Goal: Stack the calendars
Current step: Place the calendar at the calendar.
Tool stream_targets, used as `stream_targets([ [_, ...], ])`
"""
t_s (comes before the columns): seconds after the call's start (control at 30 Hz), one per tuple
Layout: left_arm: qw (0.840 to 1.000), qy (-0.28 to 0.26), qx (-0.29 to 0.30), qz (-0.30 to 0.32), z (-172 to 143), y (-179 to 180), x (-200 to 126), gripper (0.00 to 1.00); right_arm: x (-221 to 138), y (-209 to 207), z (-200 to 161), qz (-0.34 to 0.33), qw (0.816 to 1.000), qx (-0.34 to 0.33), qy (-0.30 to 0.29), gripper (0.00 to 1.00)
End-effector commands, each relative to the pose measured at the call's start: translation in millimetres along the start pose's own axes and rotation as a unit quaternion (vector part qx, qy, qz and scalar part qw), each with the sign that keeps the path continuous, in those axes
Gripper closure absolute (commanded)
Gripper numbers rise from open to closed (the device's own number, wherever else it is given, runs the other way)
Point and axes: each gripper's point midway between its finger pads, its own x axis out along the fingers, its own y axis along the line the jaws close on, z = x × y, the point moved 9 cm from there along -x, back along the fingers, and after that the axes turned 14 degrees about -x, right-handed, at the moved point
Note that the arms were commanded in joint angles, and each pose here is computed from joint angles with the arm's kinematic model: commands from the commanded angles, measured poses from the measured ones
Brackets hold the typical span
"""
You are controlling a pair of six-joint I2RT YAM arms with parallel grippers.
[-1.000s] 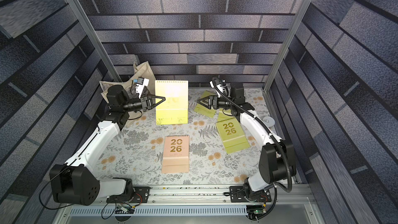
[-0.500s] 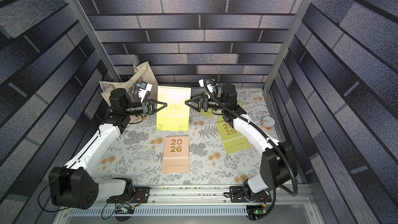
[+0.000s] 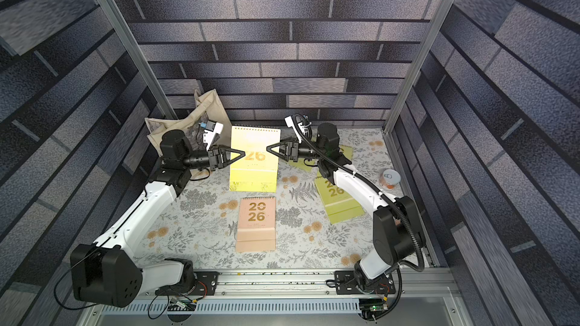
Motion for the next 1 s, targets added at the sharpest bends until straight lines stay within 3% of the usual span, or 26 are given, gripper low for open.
stream_targets([
  [0.0, 0.999, -0.003, 0.028, -0.016, 2, -11, 1, 1.0, 5, 3, -4, 0.035, 0.999, -0.01, -0.002, 0.59],
  [0.23, 1.0, -0.006, 0.019, -0.017, 3, -6, 5, 1.0, 12, 0, -8, 0.059, 0.998, 0.002, -0.005, 0.88],
  [0.27, 1.0, -0.006, 0.015, -0.015, 3, -5, 5, 1.0, 12, 0, -8, 0.064, 0.998, 0.003, -0.005, 0.97],
  [0.33, 1.0, -0.005, 0.012, -0.015, 3, -3, 5, 1.0, 13, 0, -7, 0.07, 0.998, 0.004, -0.006, 1.0],
  [0.37, 1.0, -0.005, 0.009, -0.013, 3, -2, 4, 0.93, 13, -1, -6, 0.072, 0.997, 0.004, -0.005, 1.0],
  [0.4, 1.0, -0.007, 0.009, -0.011, 3, -2, 2, 0.77, 14, -1, -6, 0.074, 0.997, 0.005, -0.003, 1.0],
  [0.5, 1.0, -0.012, 0.009, -0.006, 5, -4, -4, 0.52, 15, -2, -5, 0.079, 0.997, 0.012, 0.007, 1.0],
  [0.57, 1.0, -0.013, 0.013, -0.006, 6, -6, -7, 0.47, 16, -2, -6, 0.085, 0.996, 0.018, 0.015, 1.0],
  [0.63, 1.0, -0.014, 0.015, -0.004, 7, -7, -8, 0.49, 16, -2, -7, 0.089, 0.995, 0.025, 0.022, 1.0],
  [0.77, 1.0, -0.013, 0.012, -0.001, 5, -4, -9, 0.71, 15, -2, -6, 0.087, 0.996, 0.022, 0.028, 1.0],
  [0.87, 1.0, -0.012, 0.009, 0.0, 4, -1, -8, 0.7, 17, 0, -3, 0.097, 0.994, 0.024, 0.033, 1.0],
  [0.97, 1.0, -0.009, 0.007, -0.002, 3, 0, -8, 0.91, 17, -1, -3, 0.106, 0.993, 0.029, 0.041, 1.0],
])
